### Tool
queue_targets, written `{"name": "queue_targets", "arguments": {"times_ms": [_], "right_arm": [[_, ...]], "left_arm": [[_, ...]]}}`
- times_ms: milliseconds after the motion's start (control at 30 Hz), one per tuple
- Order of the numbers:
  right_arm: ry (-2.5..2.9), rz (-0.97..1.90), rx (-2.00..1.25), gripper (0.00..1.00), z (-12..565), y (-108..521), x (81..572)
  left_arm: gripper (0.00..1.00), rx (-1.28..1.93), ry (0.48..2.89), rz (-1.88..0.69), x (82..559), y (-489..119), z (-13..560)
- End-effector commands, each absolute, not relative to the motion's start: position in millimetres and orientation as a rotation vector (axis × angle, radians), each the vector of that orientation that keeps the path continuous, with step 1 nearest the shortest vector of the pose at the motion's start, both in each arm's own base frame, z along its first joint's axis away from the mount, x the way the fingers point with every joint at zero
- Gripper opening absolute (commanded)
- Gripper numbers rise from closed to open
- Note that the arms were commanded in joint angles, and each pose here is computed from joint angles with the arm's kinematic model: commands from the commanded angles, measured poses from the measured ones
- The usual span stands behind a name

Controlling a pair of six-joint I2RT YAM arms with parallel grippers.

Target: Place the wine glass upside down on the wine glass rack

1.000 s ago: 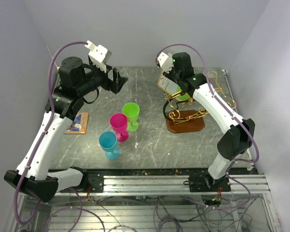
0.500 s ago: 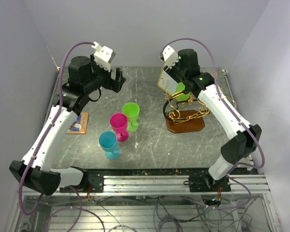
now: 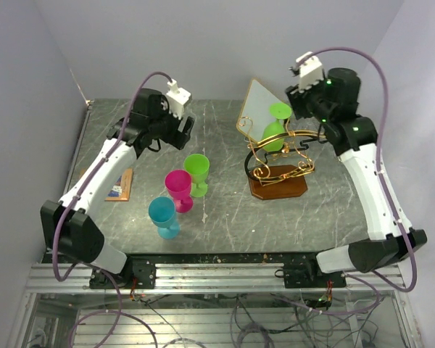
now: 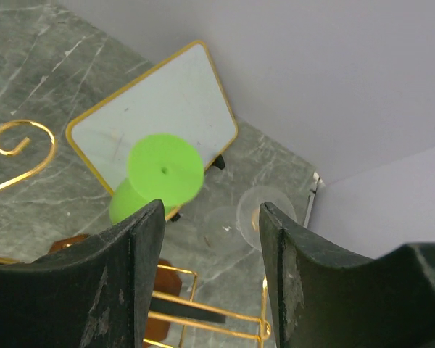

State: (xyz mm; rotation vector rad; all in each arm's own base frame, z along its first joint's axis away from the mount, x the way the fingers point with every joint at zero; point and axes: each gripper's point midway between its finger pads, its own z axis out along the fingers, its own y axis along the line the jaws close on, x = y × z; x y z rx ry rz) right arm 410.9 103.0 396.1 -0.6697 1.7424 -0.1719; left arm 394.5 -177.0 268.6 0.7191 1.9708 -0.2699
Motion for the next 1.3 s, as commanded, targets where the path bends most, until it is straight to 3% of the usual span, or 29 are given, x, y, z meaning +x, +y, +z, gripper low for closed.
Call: {"name": "queue_targets", "arguments": {"times_ms": [0,433,733,1100,1267], "right_arm": [[1.724,0.0,-0.638,0.55,406,89,387],[1.685,0.125,-0.568,0.55,407,61,365],[1.677,0.146,-0.564,0.55,408,58,361],[1.671,0.11,-0.555,0.55,412,50,363],[1.672,0.102,-0.555,0.55,410,48,361]], "left_arm": [[0.89,0.898,2.064,-0.374,376,-192,239],[0.67,1.033,2.216,-0.464,367,-211,184],[0.41,1.078,2.254,-0.496,363,-223,170],[0.07,1.112,2.149,-0.496,373,-235,203],[0.07,1.117,2.126,-0.489,375,-237,211]]}}
